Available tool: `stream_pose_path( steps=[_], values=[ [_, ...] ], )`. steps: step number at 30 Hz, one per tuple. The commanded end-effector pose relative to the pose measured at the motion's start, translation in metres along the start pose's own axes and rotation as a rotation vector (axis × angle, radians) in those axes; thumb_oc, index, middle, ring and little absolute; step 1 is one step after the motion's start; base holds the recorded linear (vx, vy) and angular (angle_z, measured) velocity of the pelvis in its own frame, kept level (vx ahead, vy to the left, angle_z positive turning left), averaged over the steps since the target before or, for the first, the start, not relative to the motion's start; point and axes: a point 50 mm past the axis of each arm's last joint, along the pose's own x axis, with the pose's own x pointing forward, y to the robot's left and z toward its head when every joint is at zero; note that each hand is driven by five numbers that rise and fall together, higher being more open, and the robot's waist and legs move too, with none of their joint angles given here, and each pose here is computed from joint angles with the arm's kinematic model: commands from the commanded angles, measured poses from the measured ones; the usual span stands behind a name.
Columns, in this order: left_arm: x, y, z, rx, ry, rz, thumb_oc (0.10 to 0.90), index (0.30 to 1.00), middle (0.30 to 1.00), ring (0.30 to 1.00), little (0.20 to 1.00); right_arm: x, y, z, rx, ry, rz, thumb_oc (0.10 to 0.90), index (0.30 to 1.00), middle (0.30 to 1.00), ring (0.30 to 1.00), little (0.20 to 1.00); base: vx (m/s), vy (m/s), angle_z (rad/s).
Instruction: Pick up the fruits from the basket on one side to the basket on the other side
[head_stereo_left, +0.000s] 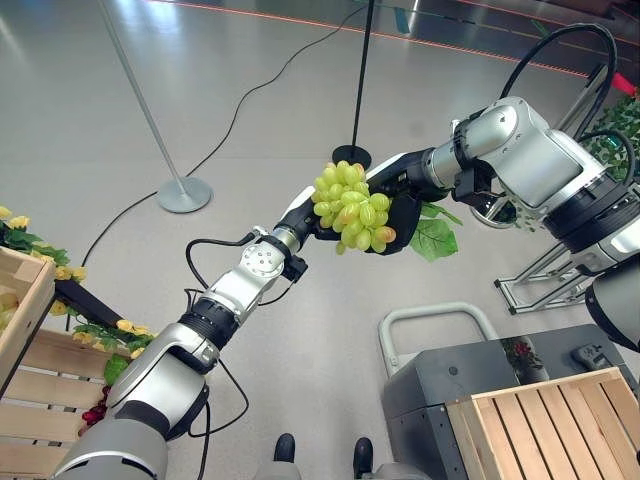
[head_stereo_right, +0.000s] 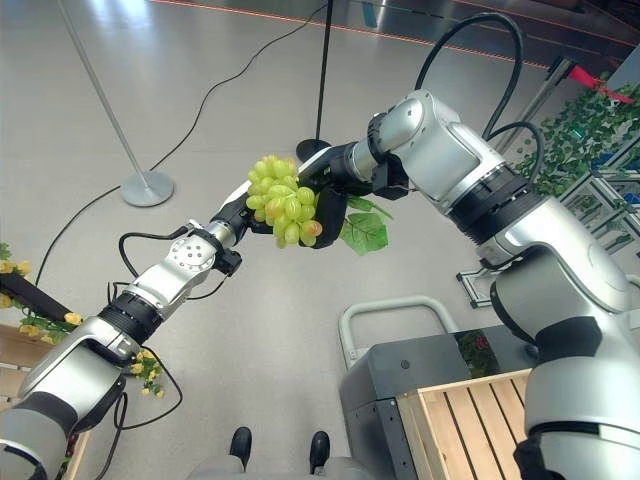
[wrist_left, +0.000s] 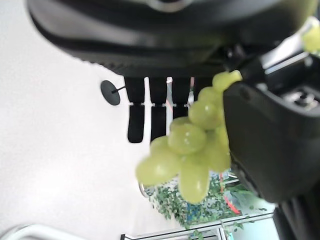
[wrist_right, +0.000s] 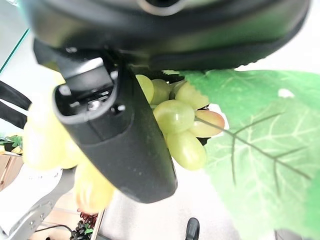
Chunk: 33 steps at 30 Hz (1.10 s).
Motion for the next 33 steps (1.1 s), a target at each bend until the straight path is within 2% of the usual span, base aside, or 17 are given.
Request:
stream_pose_path(
  steps=[1, 11, 22, 33],
  values=[
    [0.002, 0.000, 0.017, -0.170, -0.140, 0.078, 0.400, 0.300, 0.300, 0.300, 0.300, -0.005, -0.011, -0.020, 0.089, 0.045, -0.144, 0.800, 0.900, 0.900, 0.900, 0.900, 0.00, 0.000, 0.00],
    [-0.007, -0.002, -0.020, -0.235, -0.014, 0.138, 0.400, 0.300, 0.300, 0.300, 0.300, -0.014, -0.011, -0.047, 0.218, 0.002, -0.248, 0.800, 0.900, 0.900, 0.900, 0.900, 0.00, 0.000, 0.00],
    [-0.025, 0.005, -0.053, -0.315, 0.057, 0.197, 0.400, 0.300, 0.300, 0.300, 0.300, -0.020, 0.014, -0.095, 0.322, -0.047, -0.304, 0.800, 0.900, 0.900, 0.900, 0.900, 0.00, 0.000, 0.00],
    [-0.053, 0.016, -0.079, -0.421, 0.029, 0.304, 0.400, 0.300, 0.300, 0.300, 0.300, -0.033, 0.044, -0.136, 0.451, -0.170, -0.620, 0.800, 0.900, 0.900, 0.900, 0.900, 0.02, 0.015, 0.00]
  ],
)
